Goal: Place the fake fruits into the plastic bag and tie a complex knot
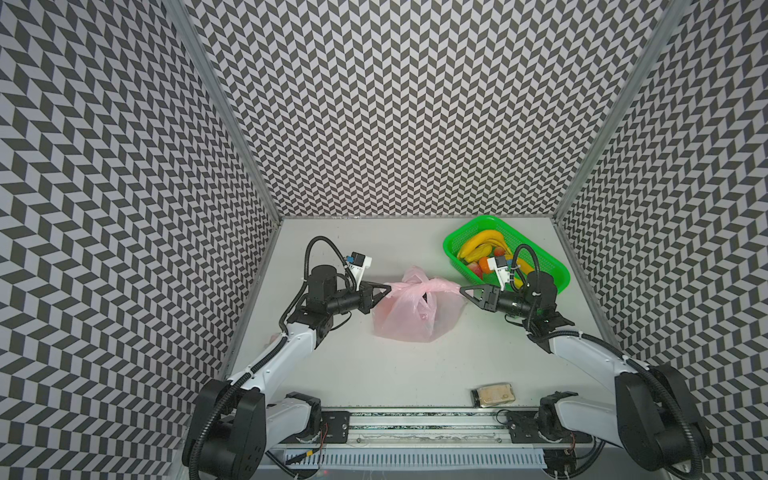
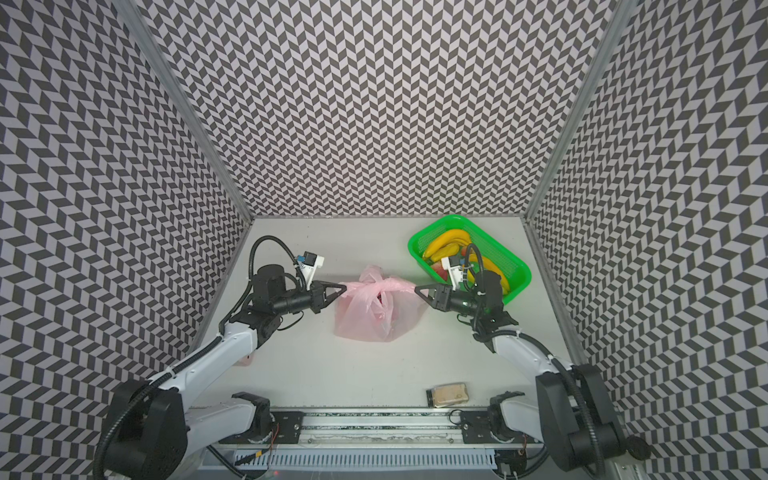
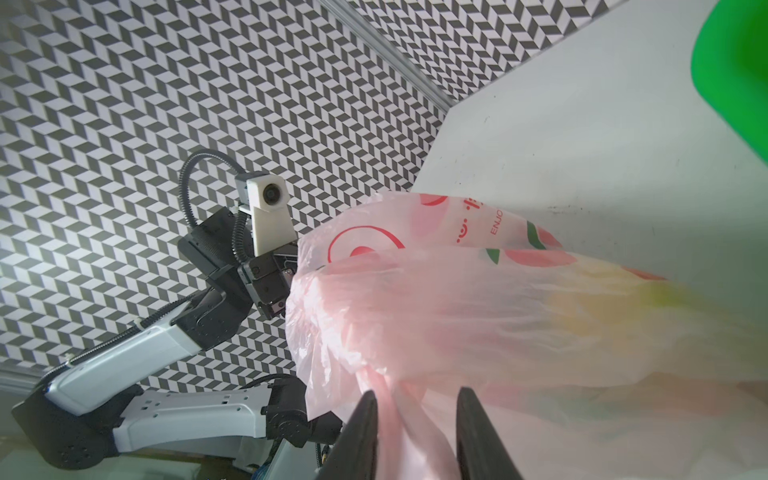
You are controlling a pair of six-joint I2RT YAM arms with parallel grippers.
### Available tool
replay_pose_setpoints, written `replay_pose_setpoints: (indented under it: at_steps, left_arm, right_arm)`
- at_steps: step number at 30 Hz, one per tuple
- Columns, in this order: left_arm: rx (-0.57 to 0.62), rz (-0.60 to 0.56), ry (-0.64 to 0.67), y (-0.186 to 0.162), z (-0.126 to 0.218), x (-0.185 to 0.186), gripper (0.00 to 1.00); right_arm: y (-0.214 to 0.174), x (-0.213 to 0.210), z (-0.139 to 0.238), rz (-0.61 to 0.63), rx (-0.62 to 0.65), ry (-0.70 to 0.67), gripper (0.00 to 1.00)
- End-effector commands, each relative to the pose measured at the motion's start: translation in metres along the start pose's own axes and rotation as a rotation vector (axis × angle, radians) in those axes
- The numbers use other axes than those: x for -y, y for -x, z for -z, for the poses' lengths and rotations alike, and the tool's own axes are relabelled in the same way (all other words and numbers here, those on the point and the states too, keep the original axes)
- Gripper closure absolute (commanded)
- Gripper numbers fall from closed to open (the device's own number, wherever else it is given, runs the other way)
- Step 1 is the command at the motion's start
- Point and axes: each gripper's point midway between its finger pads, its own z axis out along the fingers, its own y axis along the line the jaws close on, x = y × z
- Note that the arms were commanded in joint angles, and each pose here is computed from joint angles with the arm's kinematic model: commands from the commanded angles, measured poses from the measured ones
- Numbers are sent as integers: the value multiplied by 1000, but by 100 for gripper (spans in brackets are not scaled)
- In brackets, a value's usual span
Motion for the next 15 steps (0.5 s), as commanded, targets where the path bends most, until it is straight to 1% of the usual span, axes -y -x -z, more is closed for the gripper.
replay_pose_setpoints:
  at_steps: [1,3,6,8,15]
  left_arm:
    - [8,-30,3,5,0,2,100]
    - [10,-32,10,5,0,1,100]
    - [14,-33,29,6,1,-1,100]
    - [19,-31,63,7,4,-7,100]
    - [47,29,190,3,20,-36,100]
  right_arm:
    - [15,-14,3,76,33,14,88]
    - [13,-13,3,77,24,3,100]
    - [13,-9,6,92,22,-37,100]
    - [14,-3,9,103,29,-86,100]
    - [11,41,27,87,62,-347,100]
